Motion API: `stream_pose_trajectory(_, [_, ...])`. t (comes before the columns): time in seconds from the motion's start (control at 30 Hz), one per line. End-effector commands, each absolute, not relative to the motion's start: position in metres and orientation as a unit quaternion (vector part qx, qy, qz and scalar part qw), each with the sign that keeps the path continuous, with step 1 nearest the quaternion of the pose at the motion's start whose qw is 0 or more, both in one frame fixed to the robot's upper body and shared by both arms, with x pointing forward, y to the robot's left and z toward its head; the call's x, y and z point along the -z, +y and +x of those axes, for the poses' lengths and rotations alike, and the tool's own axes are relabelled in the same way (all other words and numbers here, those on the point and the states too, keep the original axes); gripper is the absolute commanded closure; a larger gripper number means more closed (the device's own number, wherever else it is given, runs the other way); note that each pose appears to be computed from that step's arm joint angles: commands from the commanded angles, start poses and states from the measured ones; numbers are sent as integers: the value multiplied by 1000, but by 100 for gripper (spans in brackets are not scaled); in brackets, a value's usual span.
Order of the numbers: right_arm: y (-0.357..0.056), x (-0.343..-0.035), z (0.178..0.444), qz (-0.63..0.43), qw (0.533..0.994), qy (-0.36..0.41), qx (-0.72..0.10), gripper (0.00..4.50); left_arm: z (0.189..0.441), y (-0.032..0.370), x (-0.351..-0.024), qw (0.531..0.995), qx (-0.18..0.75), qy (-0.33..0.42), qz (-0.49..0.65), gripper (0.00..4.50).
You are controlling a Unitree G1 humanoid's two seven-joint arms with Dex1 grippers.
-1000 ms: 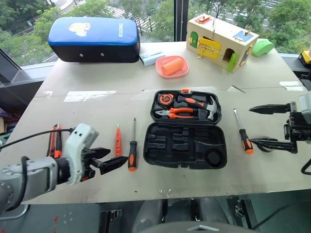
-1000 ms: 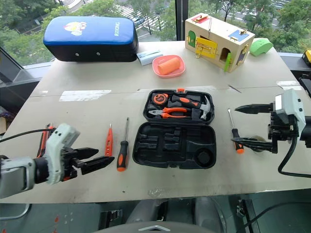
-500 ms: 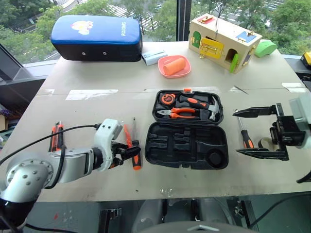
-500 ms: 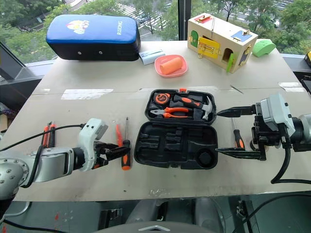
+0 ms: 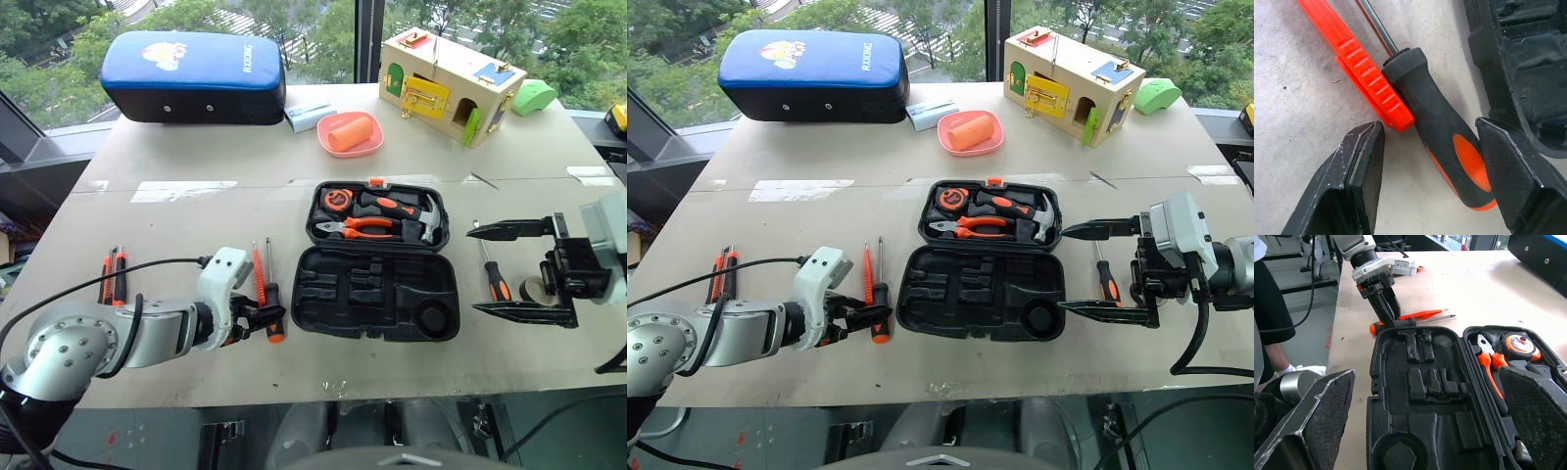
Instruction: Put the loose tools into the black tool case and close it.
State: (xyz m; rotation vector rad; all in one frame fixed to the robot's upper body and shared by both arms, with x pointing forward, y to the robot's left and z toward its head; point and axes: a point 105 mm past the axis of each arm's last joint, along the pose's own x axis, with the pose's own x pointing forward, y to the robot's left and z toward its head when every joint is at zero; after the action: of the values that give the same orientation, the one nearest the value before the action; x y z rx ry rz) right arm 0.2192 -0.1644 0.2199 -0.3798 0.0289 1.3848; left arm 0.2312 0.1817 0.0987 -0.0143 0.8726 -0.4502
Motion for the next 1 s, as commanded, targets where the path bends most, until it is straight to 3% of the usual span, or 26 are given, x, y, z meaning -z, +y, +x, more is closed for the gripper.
stream_pose_trajectory(0.03, [-163, -227, 218, -183, 750, -5, -635, 0, 231, 182, -104, 887, 216, 409, 9, 126])
stream_pose_trajectory(0.9, [-155, -228, 213, -176, 739, -1, -650, 0, 224, 179, -89, 874, 240, 421, 42, 126])
stream_pose_trajectory(1.0, [-155, -229, 213, -174, 740, -2, -649, 0, 225, 178, -88, 874, 238, 421, 43, 205])
